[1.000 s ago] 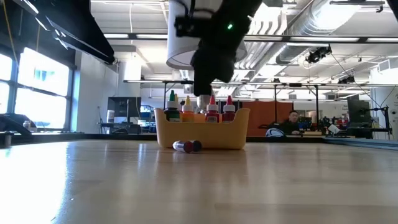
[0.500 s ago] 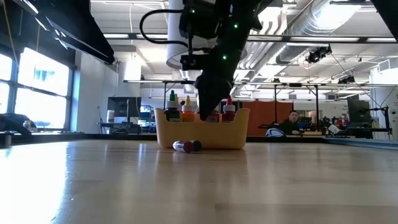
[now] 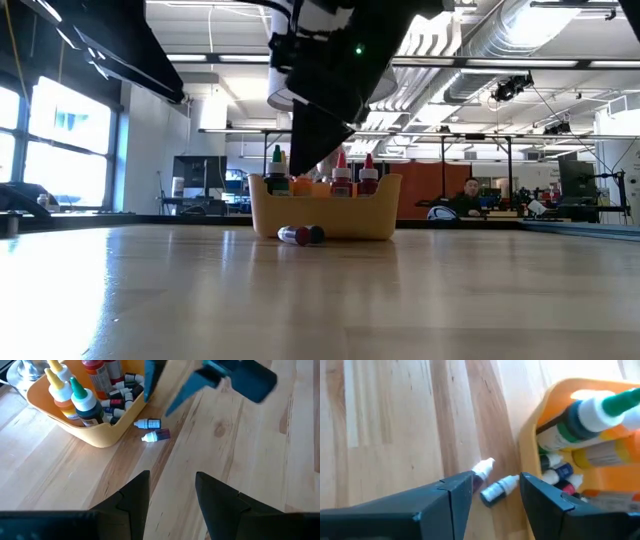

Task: Pick & Place food coloring
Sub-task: Put the pink food coloring bottle into the yellow bin

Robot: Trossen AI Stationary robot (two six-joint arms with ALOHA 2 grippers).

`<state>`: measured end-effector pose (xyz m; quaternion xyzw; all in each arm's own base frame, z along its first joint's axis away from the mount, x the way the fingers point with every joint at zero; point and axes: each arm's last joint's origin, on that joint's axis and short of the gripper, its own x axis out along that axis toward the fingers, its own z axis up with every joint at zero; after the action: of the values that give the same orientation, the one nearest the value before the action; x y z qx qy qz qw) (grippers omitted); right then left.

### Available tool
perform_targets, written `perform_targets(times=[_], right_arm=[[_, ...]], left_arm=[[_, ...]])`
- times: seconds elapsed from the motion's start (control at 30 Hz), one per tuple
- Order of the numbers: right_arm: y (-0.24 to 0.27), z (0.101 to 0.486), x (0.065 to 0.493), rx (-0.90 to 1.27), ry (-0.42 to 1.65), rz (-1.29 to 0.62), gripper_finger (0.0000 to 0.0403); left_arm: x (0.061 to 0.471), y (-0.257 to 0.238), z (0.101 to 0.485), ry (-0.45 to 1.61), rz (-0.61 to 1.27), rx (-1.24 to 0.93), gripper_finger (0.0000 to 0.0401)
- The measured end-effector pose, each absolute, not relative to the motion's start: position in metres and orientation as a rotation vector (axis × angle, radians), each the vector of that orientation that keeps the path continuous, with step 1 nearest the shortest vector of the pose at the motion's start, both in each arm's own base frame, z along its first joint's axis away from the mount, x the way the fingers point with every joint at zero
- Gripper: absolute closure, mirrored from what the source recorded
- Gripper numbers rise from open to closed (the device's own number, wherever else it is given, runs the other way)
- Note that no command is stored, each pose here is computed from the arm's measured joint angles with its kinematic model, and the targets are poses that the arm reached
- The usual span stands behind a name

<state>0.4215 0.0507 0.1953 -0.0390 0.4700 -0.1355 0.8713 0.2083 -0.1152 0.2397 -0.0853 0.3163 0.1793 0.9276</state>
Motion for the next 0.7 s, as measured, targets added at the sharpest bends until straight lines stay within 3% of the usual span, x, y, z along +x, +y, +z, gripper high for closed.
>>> perform_targets(times=[0.33,0.7], right_arm=[[0.059,0.167,0.435,0.019,0.958,-0.301,0.0245],[0.059,0.163,0.433,0.018,0.981,-0.33,0.0245]], left_arm=[[0.208,-0.115,0.24,0.637,0.38,-0.17,0.0245],[0.208,-0.115,0.24,0.637,0.38,-0.169,0.0245]])
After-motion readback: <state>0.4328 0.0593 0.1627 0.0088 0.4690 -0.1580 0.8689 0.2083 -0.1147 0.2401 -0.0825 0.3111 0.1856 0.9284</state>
